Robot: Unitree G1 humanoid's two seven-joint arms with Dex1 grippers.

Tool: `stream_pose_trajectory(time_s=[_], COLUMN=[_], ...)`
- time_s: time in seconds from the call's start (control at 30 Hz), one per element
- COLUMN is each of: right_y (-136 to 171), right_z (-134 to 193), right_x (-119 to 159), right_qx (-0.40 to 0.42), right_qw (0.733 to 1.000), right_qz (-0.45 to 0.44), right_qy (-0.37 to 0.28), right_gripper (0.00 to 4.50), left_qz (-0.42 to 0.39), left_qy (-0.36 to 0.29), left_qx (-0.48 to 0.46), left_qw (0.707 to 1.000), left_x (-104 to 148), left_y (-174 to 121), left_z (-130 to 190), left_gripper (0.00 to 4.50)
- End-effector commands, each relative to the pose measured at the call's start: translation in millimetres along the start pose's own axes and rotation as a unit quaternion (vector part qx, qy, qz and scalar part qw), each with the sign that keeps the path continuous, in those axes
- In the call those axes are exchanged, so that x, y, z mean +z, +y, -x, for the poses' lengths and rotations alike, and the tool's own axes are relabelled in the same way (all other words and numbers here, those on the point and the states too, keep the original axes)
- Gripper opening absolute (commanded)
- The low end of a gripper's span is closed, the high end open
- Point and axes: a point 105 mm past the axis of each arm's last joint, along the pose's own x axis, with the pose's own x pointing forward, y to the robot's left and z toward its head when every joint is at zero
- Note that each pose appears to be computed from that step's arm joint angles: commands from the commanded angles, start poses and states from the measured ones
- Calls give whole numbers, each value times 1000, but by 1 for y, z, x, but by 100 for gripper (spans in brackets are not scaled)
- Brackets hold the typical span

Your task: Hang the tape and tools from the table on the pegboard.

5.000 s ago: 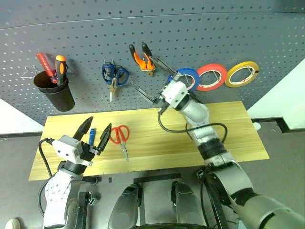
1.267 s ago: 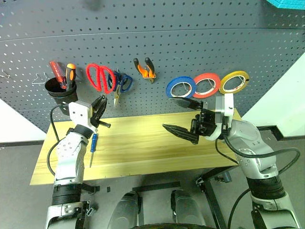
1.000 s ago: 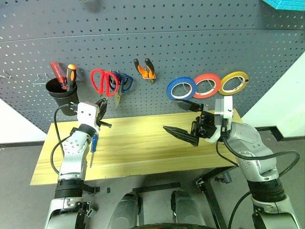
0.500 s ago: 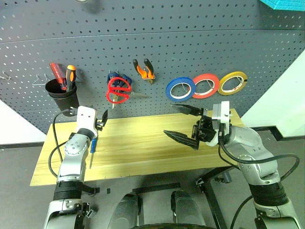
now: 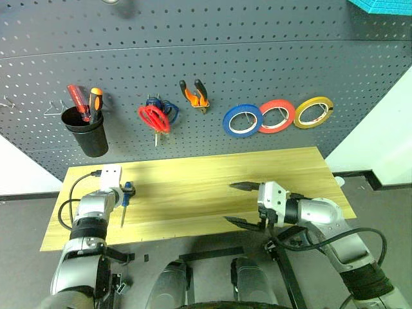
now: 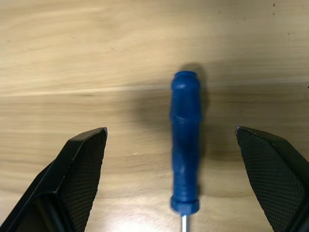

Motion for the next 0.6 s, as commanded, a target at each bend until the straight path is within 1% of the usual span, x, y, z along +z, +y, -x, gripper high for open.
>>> stream_pose_trajectory(time_s=[0.03, 0.17, 0.27, 0.3, 0.57, 0.6], right_y=[4, 5, 3, 3, 0, -1], right_z=[5, 7, 7, 7, 5, 4], right_x=[-5, -8, -8, -8, -8, -7], right_qx=[0, -6, -12, -13, -14, -14], right_qw=[1000, 1000, 1000, 1000, 1000, 1000], right_qz=[20, 21, 22, 22, 26, 27], right_qy=[10, 11, 11, 11, 10, 8], right_gripper=[443, 443, 443, 443, 443, 443], left_qz=[-3, 9, 20, 23, 36, 39], left_qy=[21, 56, 69, 69, 73, 73], left_qx=[15, 20, 23, 23, 35, 36], left_qw=[1000, 998, 997, 997, 996, 996], left_x=[1, -9, -14, -14, -17, -17], left_y=[7, 7, 6, 6, 11, 12], left_z=[-3, -7, -9, -9, -8, -8], left_gripper=[447, 447, 385, 358, 73, 51])
